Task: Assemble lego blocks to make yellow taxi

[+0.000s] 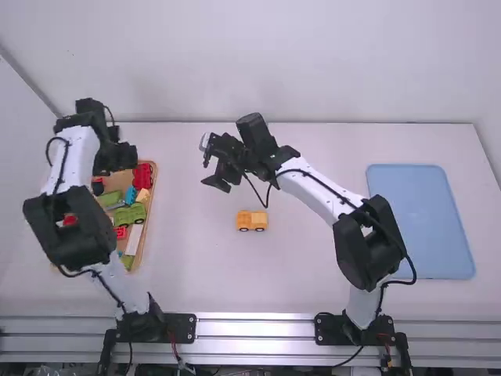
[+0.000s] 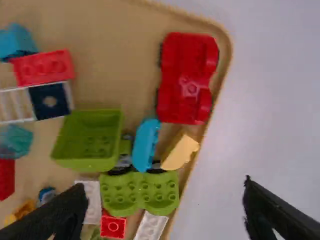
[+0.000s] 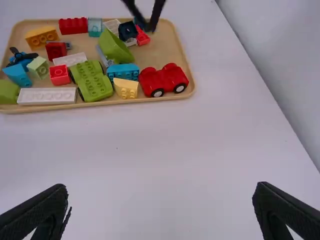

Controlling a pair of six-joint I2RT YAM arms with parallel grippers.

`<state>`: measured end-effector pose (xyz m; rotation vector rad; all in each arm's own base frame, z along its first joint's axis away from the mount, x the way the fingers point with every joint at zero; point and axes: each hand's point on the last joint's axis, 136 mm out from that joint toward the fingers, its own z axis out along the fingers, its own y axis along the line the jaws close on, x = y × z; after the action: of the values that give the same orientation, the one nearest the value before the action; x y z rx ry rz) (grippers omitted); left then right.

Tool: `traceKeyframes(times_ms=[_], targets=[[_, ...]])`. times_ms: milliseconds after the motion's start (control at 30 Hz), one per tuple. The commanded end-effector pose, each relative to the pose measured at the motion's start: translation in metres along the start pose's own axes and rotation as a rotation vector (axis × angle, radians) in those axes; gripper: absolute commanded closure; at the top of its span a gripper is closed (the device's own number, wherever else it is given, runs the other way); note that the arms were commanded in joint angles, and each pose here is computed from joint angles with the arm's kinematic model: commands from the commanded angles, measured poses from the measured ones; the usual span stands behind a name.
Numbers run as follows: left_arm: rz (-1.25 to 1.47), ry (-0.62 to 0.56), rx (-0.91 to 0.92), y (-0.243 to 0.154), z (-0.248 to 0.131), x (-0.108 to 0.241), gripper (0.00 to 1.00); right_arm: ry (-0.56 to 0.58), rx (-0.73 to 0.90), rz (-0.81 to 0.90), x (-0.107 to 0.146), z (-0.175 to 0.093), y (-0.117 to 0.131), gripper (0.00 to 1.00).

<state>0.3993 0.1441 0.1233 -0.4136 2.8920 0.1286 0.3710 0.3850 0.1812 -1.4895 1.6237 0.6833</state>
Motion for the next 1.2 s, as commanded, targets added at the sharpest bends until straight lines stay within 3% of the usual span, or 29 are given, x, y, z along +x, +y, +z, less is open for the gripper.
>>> traceKeyframes(times_ms=[0, 100, 167, 400, 533, 733, 900, 967, 1167], targets=[[0.103, 0.056, -0.098, 0.001, 0.017, 0.005, 0.33, -0.042, 0.025, -0.027, -0.022, -0.012, -0.007, 0.01], [0.22, 0.09, -0.023, -0.016, 0.033, 0.012, 0.31, -0.042, 0.025, -0.027, -0.022, -0.012, -0.007, 0.01], [0.318, 0.098, 0.031, -0.025, 0.043, 0.017, 0.37, -0.041, 0.024, -0.026, -0.022, -0.012, -0.007, 0.02], [0.355, 0.11, 0.03, -0.007, 0.064, 0.029, 0.47, -0.041, 0.024, -0.027, -0.022, -0.012, -0.007, 0.01], [0.326, 0.112, 0.024, 0.007, 0.079, 0.037, 0.43, -0.041, 0.025, -0.026, -0.022, -0.012, -0.007, 0.01], [0.44, 0.077, 0.174, -0.009, 0.092, 0.048, 0.6, -0.042, 0.024, -0.028, -0.023, -0.012, -0.007, 0.01], [0.455, 0.051, 0.177, -0.017, 0.094, 0.042, 0.61, -0.027, 0.047, -0.026, -0.02, -0.012, -0.011, 0.01], [0.472, 0.044, 0.177, -0.023, 0.094, 0.04, 0.56, 0.0, 0.09, -0.024, -0.015, -0.013, -0.018, 0.01], [0.45, 0.048, 0.105, -0.014, 0.104, 0.042, 0.59, 0.015, 0.111, -0.013, -0.013, -0.013, -0.021, 0.01]])
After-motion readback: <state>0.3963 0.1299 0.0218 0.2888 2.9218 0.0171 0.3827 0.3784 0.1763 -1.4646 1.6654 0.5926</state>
